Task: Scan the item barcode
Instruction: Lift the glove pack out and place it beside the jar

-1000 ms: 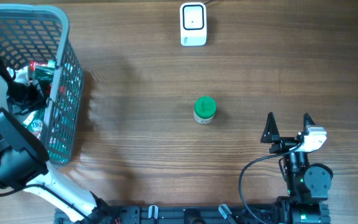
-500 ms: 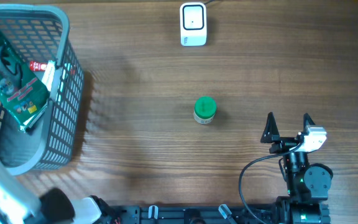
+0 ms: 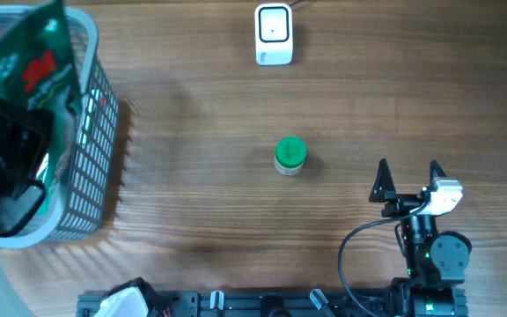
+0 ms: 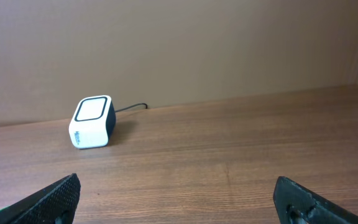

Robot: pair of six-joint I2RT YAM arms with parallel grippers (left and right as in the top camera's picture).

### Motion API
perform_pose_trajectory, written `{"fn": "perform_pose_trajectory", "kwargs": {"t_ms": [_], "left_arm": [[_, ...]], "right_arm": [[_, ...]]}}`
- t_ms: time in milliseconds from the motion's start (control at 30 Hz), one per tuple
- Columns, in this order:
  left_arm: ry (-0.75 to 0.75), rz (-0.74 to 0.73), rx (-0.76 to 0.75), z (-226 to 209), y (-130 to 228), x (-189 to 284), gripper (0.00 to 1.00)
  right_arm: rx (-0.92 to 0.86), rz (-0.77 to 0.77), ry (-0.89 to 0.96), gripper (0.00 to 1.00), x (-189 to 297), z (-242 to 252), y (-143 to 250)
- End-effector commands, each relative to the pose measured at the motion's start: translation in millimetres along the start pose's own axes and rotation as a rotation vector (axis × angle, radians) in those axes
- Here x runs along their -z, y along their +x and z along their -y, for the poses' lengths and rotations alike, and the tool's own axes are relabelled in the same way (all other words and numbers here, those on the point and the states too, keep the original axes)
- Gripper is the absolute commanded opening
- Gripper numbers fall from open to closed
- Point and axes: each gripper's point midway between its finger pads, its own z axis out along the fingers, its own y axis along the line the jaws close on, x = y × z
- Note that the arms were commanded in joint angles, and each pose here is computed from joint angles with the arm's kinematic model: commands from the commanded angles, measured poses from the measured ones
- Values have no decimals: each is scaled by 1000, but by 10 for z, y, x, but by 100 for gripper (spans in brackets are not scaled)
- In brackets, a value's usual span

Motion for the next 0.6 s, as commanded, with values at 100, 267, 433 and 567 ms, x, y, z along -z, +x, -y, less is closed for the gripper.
{"fn": "perform_pose_trajectory", "kwargs": {"t_ms": [100, 267, 433, 567], "left_arm": [[142, -143, 12, 351, 333, 16, 4], [126, -196, 93, 354, 458, 9, 4], [76, -245, 44, 357, 598, -103, 4], [-28, -268, -49, 273, 786, -355, 4]], "right_arm": [[-1, 8, 13, 100, 2, 25, -16], [-1, 8, 13, 100, 2, 25, -16], [-2, 8, 13, 100, 2, 25, -16], [-1, 8, 13, 100, 2, 25, -16]]}}
